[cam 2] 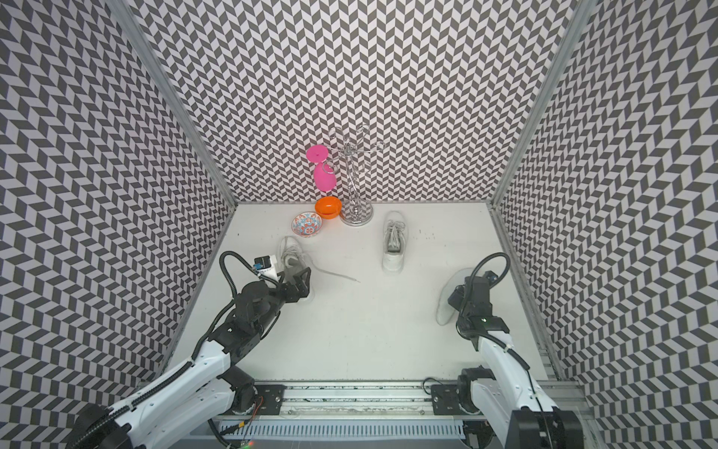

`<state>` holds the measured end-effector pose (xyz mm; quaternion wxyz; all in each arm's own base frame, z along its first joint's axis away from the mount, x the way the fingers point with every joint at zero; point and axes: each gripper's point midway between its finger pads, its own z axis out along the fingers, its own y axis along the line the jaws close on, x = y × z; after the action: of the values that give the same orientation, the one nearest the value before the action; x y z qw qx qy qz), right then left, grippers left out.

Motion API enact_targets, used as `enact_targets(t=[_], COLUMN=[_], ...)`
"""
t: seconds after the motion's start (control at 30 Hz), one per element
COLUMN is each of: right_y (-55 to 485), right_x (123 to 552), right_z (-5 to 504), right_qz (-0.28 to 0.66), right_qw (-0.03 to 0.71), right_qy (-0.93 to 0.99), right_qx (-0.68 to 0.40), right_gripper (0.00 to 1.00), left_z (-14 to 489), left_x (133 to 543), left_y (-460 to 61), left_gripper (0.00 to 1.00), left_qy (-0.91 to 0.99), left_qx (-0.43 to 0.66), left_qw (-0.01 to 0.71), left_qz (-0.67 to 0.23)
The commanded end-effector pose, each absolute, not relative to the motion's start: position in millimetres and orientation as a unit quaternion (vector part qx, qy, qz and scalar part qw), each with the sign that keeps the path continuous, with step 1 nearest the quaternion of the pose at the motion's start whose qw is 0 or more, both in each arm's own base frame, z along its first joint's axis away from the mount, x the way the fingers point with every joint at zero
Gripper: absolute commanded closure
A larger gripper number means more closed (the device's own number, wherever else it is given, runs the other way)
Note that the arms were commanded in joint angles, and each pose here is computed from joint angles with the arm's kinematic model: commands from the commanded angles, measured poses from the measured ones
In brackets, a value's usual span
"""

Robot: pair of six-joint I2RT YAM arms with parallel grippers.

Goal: Remove the insole from the shoe
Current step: Place the insole at the center of the board.

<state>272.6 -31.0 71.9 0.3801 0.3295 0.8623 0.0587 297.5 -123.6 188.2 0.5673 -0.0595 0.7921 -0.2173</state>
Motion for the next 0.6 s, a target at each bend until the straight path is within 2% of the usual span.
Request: enact_targets(t=[0.0, 0.2, 0.37, 0.43, 0.57], right_y=[-40, -54, -56, -58, -67], right_x=[275, 279, 283, 282, 280], right_z=[64, 45, 37, 37, 54], right_qz=[0.077, 0.106, 0.108, 0.105, 0.086], right_qw=[0.385, 0.356, 0.332, 0.327, 0.353], right_qy=[0.848, 0.846, 0.855, 0.856, 0.845], right_qx=[0.356, 0.382, 0.384, 0.386, 0.393], right_gripper=[1.00, 1.00, 0.89, 0.79, 0.45], left_z=[205, 202, 200, 200, 200], left_x=[296, 293, 294, 293, 294], left_y=[-129, -125, -117, -114, -107], left_gripper=[0.00, 0.00, 0.00, 0.00, 0.00], left_qy=[0.769, 0.770, 0.772, 0.772, 0.769], left_qx=[-0.053, -0.061, -0.080, -0.088, -0.110], left_qw=[0.588, 0.589, 0.589, 0.590, 0.593], left_qz=[-0.245, -0.238, -0.223, -0.219, -0.214])
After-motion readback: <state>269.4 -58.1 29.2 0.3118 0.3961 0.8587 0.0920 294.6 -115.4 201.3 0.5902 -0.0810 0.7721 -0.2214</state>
